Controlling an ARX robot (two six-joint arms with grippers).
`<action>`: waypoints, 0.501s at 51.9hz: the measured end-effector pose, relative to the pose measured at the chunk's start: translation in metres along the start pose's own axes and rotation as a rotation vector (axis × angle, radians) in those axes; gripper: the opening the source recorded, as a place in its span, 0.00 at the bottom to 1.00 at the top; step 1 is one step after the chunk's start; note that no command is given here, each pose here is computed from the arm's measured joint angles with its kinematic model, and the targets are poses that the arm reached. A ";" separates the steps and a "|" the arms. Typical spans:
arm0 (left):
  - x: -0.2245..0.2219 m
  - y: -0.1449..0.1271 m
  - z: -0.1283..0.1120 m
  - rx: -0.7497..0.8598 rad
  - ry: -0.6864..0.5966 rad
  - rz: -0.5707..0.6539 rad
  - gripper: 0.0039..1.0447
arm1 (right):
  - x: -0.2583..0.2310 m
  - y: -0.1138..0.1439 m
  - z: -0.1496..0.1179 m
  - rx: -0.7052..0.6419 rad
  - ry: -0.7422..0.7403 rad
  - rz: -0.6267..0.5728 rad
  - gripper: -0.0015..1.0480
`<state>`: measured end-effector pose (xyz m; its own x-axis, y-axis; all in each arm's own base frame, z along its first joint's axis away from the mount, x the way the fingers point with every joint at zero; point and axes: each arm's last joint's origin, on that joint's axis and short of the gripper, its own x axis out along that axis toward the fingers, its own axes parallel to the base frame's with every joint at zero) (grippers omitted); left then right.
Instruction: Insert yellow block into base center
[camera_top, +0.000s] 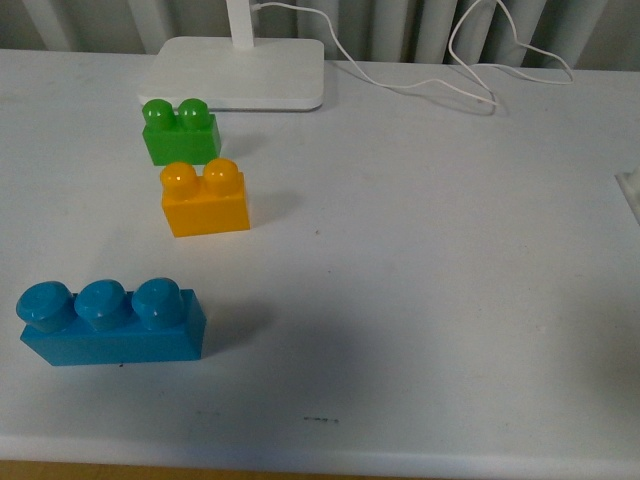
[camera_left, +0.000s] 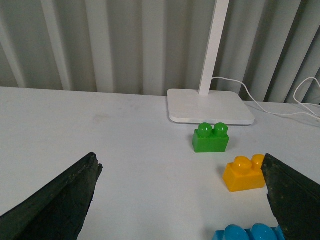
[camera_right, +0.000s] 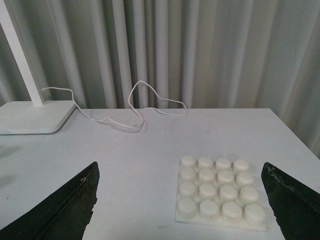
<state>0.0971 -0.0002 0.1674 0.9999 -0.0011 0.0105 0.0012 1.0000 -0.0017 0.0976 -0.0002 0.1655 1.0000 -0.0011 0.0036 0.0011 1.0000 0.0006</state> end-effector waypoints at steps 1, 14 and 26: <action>0.000 0.000 0.000 0.000 0.000 0.000 0.94 | 0.000 0.000 0.000 0.000 0.000 0.000 0.91; 0.000 0.000 0.000 0.000 0.000 0.000 0.94 | 0.000 0.000 0.000 0.000 0.000 0.000 0.91; 0.000 0.000 0.000 0.000 0.000 0.000 0.94 | 0.000 0.000 0.000 0.000 0.000 0.000 0.91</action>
<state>0.0971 -0.0002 0.1674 0.9999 -0.0011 0.0105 0.0012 1.0000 -0.0017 0.0976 -0.0002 0.1655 1.0000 -0.0011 0.0036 0.0011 1.0000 0.0006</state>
